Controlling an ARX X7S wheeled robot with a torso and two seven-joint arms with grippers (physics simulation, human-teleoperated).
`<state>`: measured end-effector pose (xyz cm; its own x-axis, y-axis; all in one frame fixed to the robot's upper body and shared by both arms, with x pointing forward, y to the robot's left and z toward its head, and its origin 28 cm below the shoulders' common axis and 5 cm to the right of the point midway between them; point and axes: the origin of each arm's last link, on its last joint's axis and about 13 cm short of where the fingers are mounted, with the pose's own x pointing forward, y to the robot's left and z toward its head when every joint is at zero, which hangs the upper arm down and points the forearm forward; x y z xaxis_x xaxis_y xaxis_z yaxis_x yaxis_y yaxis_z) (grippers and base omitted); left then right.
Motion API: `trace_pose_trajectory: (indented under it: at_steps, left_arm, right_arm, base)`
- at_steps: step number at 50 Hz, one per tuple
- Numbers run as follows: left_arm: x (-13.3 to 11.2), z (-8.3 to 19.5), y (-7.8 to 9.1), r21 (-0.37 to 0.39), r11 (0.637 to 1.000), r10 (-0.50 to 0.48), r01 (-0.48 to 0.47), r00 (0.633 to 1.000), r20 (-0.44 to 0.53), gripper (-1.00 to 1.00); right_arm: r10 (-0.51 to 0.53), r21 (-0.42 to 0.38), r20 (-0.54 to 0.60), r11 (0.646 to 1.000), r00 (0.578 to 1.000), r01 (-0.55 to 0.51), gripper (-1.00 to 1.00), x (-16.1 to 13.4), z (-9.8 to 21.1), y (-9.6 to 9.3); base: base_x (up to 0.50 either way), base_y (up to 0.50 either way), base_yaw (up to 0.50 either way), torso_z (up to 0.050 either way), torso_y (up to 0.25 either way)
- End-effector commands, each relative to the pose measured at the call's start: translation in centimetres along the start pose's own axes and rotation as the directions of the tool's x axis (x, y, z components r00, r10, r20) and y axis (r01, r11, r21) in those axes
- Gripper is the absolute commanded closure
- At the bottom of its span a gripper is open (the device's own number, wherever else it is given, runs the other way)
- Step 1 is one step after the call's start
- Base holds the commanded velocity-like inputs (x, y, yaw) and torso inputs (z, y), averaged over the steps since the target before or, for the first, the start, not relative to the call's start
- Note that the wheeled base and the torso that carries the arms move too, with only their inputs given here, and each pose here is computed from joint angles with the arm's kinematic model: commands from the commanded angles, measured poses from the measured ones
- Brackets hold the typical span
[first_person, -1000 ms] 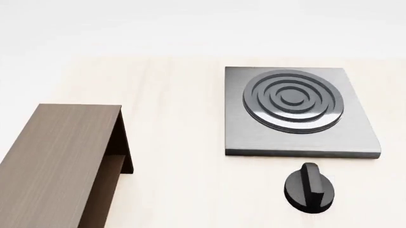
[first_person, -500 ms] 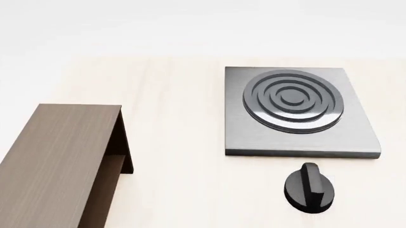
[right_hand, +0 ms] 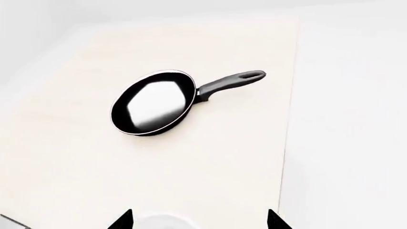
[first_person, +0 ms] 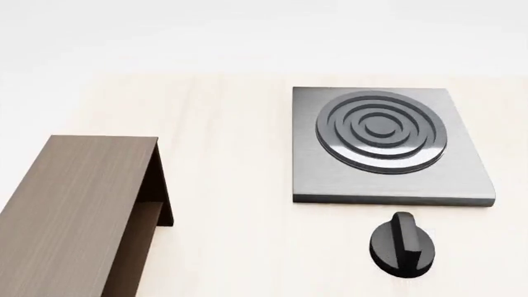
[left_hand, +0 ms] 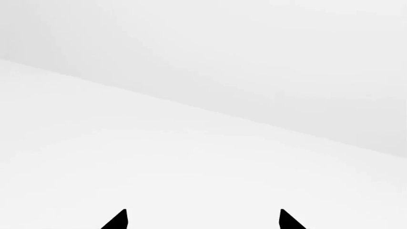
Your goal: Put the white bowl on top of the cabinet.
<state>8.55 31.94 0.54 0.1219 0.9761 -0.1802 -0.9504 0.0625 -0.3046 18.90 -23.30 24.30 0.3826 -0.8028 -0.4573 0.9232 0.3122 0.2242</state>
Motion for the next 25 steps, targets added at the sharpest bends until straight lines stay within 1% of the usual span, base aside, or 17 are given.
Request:
trace_pose_trajectory:
  at_steps: [1,5,25]
  left_arm:
    - [0.01,0.02,0.02,0.0,1.0,0.001,-0.001,1.0,0.0,-1.0]
    - [0.02,0.01,0.04,-0.001,1.0,0.001,-0.001,1.0,0.0,-1.0]
    - [0.06,-0.02,0.05,-0.001,1.0,0.001,-0.001,1.0,0.0,-1.0]
  right_arm:
    - [-0.021,-0.032,-0.066,0.999,0.998,0.019,-1.0,-0.23,-0.43,-0.16]
    - [-0.019,-0.051,-0.074,0.999,0.997,0.016,-1.0,-0.32,-0.3,-0.08]
    - [-0.026,-0.072,-0.101,0.997,0.995,0.019,-1.0,-0.54,-1.14,-0.49]
  base:
    - [0.0,0.0,0.0,0.0,0.0]
    - [0.0,0.0,0.0,0.0,0.0]
    - [0.0,0.0,0.0,0.0,0.0]
